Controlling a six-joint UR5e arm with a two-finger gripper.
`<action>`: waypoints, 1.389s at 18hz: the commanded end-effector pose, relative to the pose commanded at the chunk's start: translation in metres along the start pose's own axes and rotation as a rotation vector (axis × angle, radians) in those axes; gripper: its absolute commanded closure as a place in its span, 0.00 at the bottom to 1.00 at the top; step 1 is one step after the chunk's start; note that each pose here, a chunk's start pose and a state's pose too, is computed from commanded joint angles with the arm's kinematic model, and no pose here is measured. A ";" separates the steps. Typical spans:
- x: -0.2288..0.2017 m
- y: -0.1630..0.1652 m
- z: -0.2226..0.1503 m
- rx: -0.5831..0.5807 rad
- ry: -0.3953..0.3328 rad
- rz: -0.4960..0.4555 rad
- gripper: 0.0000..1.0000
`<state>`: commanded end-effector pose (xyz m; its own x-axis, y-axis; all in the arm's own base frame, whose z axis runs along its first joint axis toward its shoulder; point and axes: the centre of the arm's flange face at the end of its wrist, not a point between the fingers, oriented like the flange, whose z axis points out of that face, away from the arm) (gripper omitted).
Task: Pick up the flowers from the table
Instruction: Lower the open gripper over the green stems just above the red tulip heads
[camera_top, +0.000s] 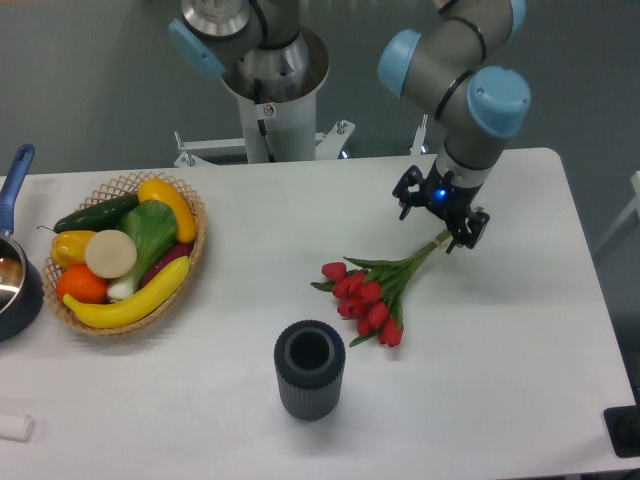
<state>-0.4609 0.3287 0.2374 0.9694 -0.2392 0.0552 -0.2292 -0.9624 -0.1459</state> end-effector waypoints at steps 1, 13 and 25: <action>-0.002 -0.001 0.003 0.001 -0.006 0.002 0.00; 0.001 -0.012 0.032 -0.033 0.005 0.062 0.00; 0.009 -0.011 0.046 -0.038 0.021 0.092 0.00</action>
<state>-0.4452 0.3432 0.1939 0.9421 -0.3293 0.0637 -0.3209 -0.9402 -0.1140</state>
